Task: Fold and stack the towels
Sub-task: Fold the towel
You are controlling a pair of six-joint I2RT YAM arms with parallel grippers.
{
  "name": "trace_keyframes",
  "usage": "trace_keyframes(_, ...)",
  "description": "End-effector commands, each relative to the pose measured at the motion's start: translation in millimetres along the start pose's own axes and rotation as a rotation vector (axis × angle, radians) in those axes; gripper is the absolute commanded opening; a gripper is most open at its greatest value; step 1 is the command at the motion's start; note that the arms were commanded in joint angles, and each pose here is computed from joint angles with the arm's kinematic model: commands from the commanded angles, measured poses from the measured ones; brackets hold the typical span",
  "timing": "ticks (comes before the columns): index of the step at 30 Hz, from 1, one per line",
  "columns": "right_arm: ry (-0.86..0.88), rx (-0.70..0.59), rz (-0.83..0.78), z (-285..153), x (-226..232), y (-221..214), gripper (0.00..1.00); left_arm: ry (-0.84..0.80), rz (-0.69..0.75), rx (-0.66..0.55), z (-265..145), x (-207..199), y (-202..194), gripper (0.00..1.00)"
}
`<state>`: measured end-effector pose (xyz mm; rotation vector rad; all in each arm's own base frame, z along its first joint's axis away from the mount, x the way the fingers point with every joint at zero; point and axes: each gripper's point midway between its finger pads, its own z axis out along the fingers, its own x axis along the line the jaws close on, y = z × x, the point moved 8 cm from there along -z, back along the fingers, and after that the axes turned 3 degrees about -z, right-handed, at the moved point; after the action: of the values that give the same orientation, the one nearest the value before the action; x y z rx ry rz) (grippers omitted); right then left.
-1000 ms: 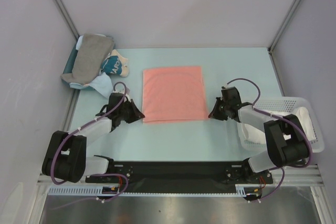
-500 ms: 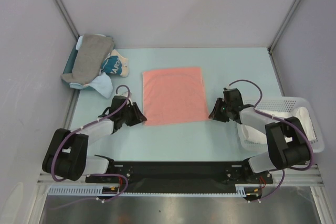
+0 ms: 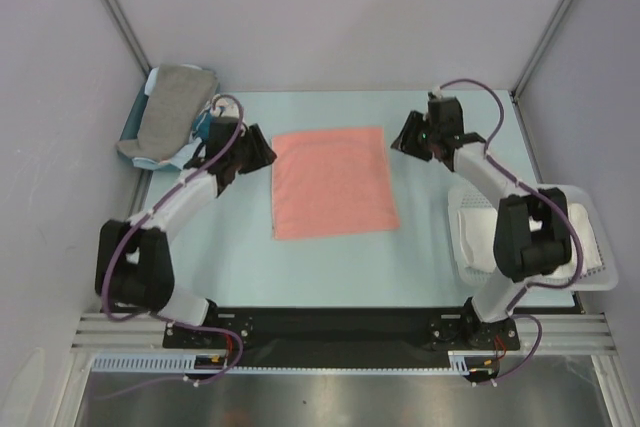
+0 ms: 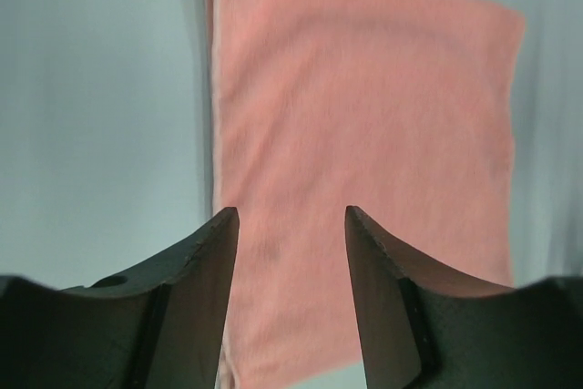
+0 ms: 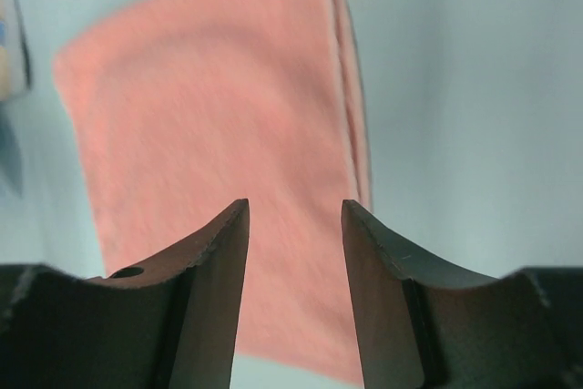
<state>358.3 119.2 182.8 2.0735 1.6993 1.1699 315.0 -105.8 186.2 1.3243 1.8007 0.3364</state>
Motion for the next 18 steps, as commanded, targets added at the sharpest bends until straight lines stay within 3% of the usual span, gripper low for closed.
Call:
trace_keyframes(1, 0.024, -0.067, -0.051, 25, 14, 45, 0.50, 0.075, 0.041, -0.035, 36, 0, 38, 0.56)
trace_keyframes(9, 0.071, -0.060, -0.026, 128, 4, 86, 0.49, 0.068, 0.032, -0.045, 127, 0, 90, 0.55)
trace_keyframes(13, 0.096, -0.043, -0.036, 157, 6, 92, 0.49, 0.096, 0.021, 0.015, 165, 15, 83, 0.54)
trace_keyframes(18, 0.083, -0.035, -0.046, 172, 5, 93, 0.49, 0.087, 0.010, 0.050, 184, 21, 78, 0.53)
